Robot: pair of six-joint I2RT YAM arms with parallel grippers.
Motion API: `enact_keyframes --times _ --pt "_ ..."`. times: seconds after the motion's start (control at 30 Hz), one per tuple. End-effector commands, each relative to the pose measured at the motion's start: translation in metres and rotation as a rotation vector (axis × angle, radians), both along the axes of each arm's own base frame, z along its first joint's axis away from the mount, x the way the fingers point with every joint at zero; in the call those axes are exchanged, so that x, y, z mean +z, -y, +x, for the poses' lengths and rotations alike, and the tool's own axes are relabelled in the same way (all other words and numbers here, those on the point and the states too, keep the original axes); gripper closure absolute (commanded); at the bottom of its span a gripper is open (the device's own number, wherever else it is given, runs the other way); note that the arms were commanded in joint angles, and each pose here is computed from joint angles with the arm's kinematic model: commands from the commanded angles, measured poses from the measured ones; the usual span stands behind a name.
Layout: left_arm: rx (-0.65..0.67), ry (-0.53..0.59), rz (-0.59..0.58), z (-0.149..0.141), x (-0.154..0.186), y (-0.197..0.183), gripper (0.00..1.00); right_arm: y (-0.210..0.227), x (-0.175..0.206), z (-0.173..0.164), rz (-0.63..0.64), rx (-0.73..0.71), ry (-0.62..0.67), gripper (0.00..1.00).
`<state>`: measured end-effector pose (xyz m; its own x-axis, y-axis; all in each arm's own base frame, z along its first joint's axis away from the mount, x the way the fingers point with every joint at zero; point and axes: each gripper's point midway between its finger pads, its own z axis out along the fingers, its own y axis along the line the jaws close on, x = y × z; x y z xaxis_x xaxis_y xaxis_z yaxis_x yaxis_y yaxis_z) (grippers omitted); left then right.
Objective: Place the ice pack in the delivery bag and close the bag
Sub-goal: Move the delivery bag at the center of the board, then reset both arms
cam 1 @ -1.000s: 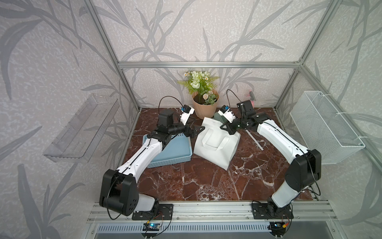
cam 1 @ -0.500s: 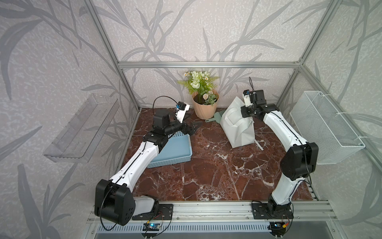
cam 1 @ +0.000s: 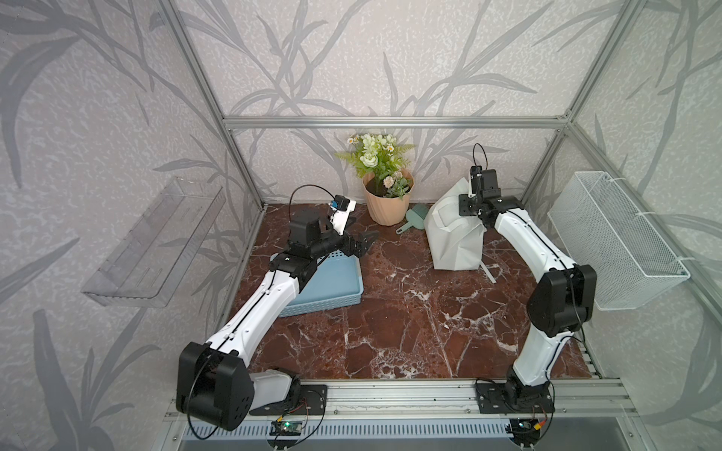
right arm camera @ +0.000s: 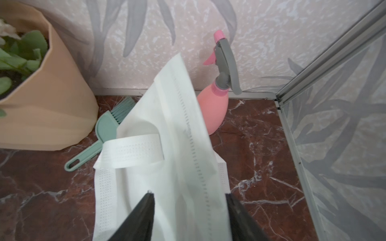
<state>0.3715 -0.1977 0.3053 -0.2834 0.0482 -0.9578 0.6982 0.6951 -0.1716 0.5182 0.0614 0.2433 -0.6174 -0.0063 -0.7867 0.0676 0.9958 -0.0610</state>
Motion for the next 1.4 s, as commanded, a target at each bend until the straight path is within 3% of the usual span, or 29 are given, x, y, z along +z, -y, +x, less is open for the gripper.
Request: enact_keyframes --times 0.0,0.07,0.2,0.33,0.5,0.67,0.8,0.9,0.97,1.1,1.2,1.3,1.37 --pt "0.092 0.013 0.019 0.006 0.002 -0.015 0.0 -0.005 0.057 -0.019 0.064 0.042 0.178 0.19" --pt "0.157 0.0 0.033 0.012 -0.002 -0.024 0.0 -0.002 0.074 -0.034 0.062 0.052 0.243 0.01" --pt "0.333 -0.026 0.048 0.026 -0.011 -0.055 0.0 0.013 0.09 -0.071 0.049 0.037 0.319 0.01" --pt "0.638 -0.045 0.056 0.032 -0.021 -0.11 0.0 0.032 0.082 -0.113 0.023 0.012 0.362 0.01" --pt "1.047 0.004 0.127 0.009 -0.043 -0.193 0.0 0.054 0.039 -0.166 0.024 -0.048 0.417 0.01" --pt "1.316 0.022 0.183 -0.024 -0.082 -0.252 0.0 0.069 -0.025 -0.202 0.026 -0.109 0.432 0.01" --pt "1.349 0.032 0.197 -0.029 -0.118 -0.27 0.0 0.077 -0.071 -0.205 -0.033 -0.13 0.437 0.01" --pt "1.308 -0.033 0.278 -0.015 -0.149 -0.267 0.0 0.082 -0.088 -0.19 -0.08 -0.152 0.437 0.01" --pt "1.323 -0.052 0.266 -0.007 -0.159 -0.268 0.0 0.081 -0.09 -0.177 -0.084 -0.151 0.476 0.01" --pt "1.218 0.072 0.245 0.009 -0.156 -0.252 0.0 0.079 -0.109 -0.154 -0.067 -0.127 0.498 0.01" --pt "1.192 0.083 0.24 0.011 -0.17 -0.249 0.0 0.073 -0.132 -0.145 -0.036 -0.076 0.488 0.01" --pt "1.059 0.169 0.198 0.008 -0.171 -0.228 0.0 0.066 -0.14 -0.145 -0.013 -0.015 0.5 0.01" --pt "1.026 0.153 0.187 0.006 -0.175 -0.226 0.0 0.062 -0.141 -0.142 0.014 0.023 0.482 0.01"
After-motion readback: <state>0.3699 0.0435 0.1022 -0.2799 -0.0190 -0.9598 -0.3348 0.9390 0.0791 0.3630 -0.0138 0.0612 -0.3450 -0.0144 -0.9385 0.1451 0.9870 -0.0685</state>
